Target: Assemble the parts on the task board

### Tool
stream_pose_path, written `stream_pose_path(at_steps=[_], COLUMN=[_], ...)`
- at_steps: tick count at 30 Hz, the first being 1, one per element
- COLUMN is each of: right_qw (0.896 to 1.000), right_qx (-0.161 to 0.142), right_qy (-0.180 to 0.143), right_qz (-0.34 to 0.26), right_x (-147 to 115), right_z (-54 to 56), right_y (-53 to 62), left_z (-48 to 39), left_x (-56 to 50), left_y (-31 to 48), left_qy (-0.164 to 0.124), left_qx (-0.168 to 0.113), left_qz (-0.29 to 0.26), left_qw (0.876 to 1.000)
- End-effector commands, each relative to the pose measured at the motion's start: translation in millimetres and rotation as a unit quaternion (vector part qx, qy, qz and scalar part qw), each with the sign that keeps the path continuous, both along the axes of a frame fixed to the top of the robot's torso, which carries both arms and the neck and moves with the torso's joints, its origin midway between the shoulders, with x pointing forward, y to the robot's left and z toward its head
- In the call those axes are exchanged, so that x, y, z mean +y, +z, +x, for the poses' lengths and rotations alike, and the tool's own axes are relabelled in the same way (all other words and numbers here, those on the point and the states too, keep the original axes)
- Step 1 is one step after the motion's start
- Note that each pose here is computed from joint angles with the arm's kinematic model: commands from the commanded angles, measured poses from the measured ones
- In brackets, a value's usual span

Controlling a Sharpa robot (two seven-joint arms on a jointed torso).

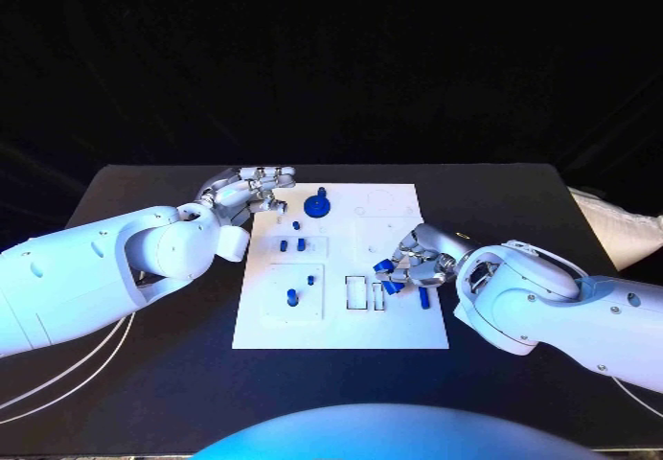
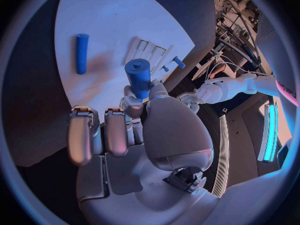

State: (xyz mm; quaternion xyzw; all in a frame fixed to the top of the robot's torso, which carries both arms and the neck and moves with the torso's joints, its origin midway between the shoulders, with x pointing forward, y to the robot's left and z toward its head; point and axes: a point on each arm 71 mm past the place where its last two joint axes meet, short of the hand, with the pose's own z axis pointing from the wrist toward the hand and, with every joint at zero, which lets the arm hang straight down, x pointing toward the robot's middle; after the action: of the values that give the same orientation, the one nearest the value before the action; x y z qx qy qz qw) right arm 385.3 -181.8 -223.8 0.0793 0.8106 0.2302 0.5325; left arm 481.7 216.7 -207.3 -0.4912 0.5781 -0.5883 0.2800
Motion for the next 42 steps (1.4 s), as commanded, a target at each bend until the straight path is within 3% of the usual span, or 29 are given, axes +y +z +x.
stream_pose_path(at_steps=[1, 9, 29, 42], right_qw=[0.999, 0.998, 0.994, 0.995], right_qx=[0.032, 0.054, 0.059, 0.022], right_qy=[0.002, 0.027, 0.064, 0.061], right_qz=[0.015, -0.008, -0.062, -0.077], right_x=[7.5, 25.5, 39.7, 38.0], right_z=[-0.7, 1.3, 5.5, 9.4], right_y=[-3.4, -10.1, -19.1, -17.3], left_z=[-1.1, -1.4, -2.0, -2.4], left_x=[-4.2, -5.3, -5.9, -5.6], left_y=[1.0, 1.2, 1.4, 1.4], left_qy=[-0.016, -0.018, -0.020, -0.022], left_qx=[-0.003, -0.003, -0.003, -0.001], left_qz=[-0.005, -0.006, -0.006, -0.006], left_qw=[1.000, 1.000, 1.000, 1.000])
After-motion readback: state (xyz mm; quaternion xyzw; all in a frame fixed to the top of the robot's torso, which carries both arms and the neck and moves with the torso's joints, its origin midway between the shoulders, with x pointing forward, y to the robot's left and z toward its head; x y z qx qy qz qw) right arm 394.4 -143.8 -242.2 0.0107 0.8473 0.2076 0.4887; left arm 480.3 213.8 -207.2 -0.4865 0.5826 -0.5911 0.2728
